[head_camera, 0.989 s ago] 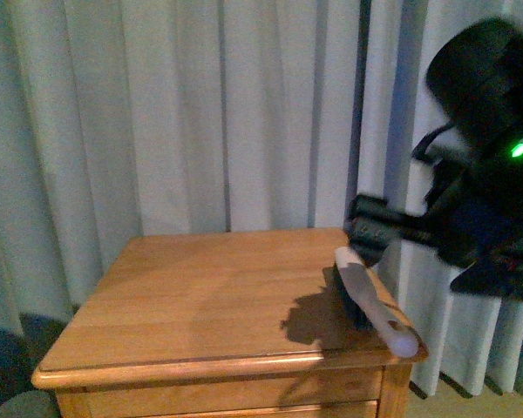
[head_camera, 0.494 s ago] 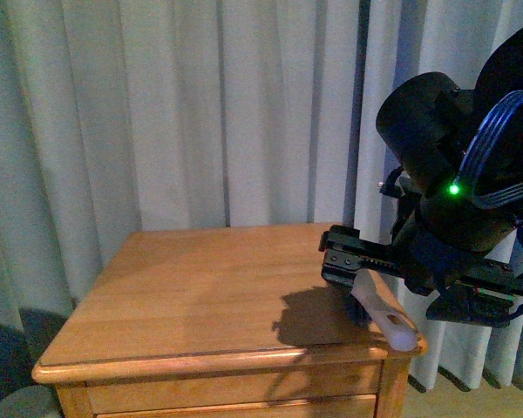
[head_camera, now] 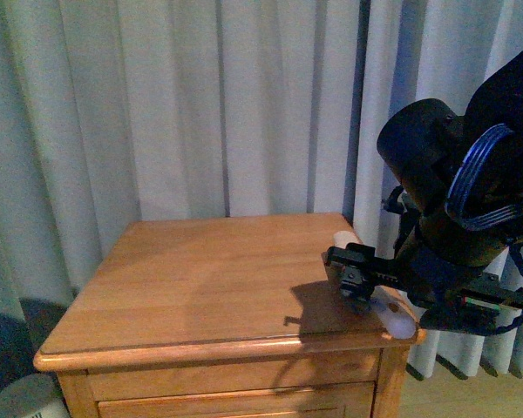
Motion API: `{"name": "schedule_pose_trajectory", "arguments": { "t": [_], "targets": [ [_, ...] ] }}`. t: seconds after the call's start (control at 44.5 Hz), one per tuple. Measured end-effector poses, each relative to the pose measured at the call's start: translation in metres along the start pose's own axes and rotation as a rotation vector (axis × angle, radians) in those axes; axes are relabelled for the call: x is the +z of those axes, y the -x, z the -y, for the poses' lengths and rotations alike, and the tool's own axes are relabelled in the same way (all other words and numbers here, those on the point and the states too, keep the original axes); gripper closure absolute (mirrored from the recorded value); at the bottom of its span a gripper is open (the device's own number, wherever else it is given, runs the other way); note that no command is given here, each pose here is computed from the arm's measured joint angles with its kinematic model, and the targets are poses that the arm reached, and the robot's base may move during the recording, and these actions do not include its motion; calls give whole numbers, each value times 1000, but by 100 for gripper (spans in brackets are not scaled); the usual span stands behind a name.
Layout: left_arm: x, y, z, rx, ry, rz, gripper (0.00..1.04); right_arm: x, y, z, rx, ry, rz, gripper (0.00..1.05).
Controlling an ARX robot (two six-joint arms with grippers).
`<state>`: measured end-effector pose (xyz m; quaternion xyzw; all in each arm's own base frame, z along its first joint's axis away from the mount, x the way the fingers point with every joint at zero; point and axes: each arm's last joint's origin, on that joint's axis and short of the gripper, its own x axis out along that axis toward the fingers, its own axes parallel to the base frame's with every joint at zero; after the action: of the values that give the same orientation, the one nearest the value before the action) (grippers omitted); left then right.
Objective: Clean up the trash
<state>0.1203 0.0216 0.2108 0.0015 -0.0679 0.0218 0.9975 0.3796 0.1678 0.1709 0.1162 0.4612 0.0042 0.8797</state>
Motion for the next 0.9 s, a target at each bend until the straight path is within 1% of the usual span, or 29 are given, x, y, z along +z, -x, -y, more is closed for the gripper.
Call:
{"name": "schedule_pose_trajectory", "arguments": {
  "t": [0.247,0.36,0.562,0.652,0.809,0.899],
  "targets": [
    [0,0,0,0,0,0,78,1,0,-1,2,-1,4,62],
    [0,0,0,0,0,0,78,1,0,-1,-5,0,9,80],
    [0,0,0,-1,0,0,78,3,0,-2,-2,11,29,82],
    [0,0,0,0,0,0,78,5,3,-1,-11,26,69,82],
    [0,0,0,0,0,0,78,8,22,3,-32,86,214,82],
    [0,0,0,0,0,0,78,10,45,7,-35,117,345,82]
  ]
}}
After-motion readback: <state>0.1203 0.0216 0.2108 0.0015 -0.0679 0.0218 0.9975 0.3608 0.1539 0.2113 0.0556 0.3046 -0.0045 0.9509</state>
